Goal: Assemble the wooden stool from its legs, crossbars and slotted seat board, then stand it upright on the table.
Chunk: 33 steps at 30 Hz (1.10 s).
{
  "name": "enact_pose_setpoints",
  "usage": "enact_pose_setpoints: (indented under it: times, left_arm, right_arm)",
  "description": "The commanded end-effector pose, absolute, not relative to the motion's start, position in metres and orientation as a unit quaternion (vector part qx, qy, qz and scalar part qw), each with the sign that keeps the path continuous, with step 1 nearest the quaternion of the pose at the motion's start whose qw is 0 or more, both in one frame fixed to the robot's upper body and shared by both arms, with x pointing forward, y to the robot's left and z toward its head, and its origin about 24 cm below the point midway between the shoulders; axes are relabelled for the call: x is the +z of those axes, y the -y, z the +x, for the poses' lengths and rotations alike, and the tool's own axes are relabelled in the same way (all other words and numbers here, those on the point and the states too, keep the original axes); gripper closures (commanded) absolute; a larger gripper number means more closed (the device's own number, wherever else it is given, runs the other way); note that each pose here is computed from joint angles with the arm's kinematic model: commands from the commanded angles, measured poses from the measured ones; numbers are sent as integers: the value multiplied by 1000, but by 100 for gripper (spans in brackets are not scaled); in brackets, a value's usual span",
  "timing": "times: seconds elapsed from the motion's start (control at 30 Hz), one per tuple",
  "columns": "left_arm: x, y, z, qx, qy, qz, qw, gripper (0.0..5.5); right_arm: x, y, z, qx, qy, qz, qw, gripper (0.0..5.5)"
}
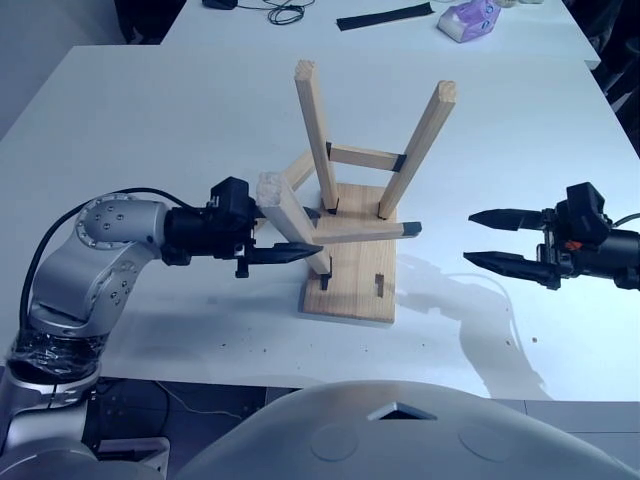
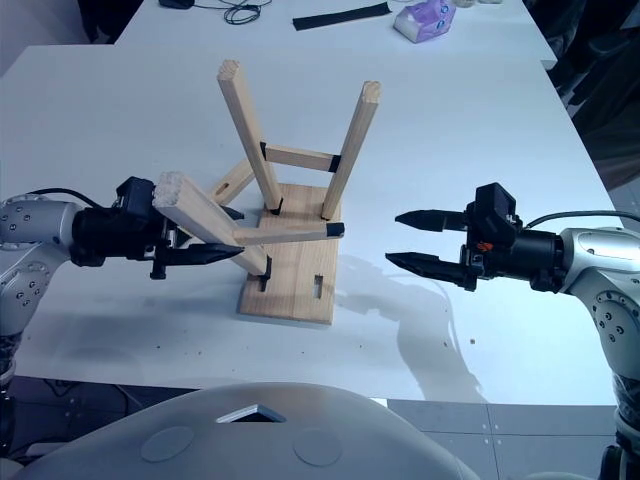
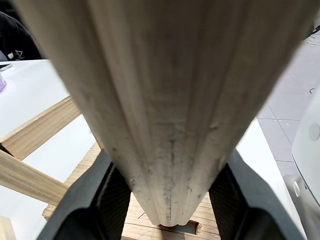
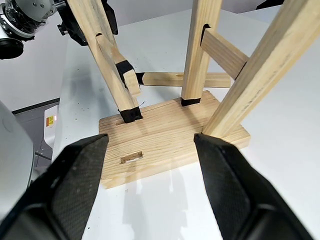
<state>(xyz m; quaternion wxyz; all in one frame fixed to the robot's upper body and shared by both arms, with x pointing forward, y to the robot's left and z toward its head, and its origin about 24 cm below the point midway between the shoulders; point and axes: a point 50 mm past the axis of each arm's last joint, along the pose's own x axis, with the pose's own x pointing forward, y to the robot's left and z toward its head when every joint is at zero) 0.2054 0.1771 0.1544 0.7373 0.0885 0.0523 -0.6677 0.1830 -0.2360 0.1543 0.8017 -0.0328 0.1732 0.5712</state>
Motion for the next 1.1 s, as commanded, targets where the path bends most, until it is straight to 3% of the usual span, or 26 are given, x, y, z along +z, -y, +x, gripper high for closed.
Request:
enact_pose_setpoints:
  times: [0.03, 0.57, 1.1]
  left_arm:
    - [139, -178, 199, -670, -98, 83, 731, 338]
    - [166, -177, 200, -696, -76, 93, 708, 338]
    - [146, -189, 206, -692, -100, 125, 703, 338]
  right_arm:
    - [158, 236, 185, 573, -177, -53, 799, 234]
    - [158, 236, 182, 566, -174, -51, 804, 234]
    - [154, 232, 180, 573, -178, -47, 798, 234]
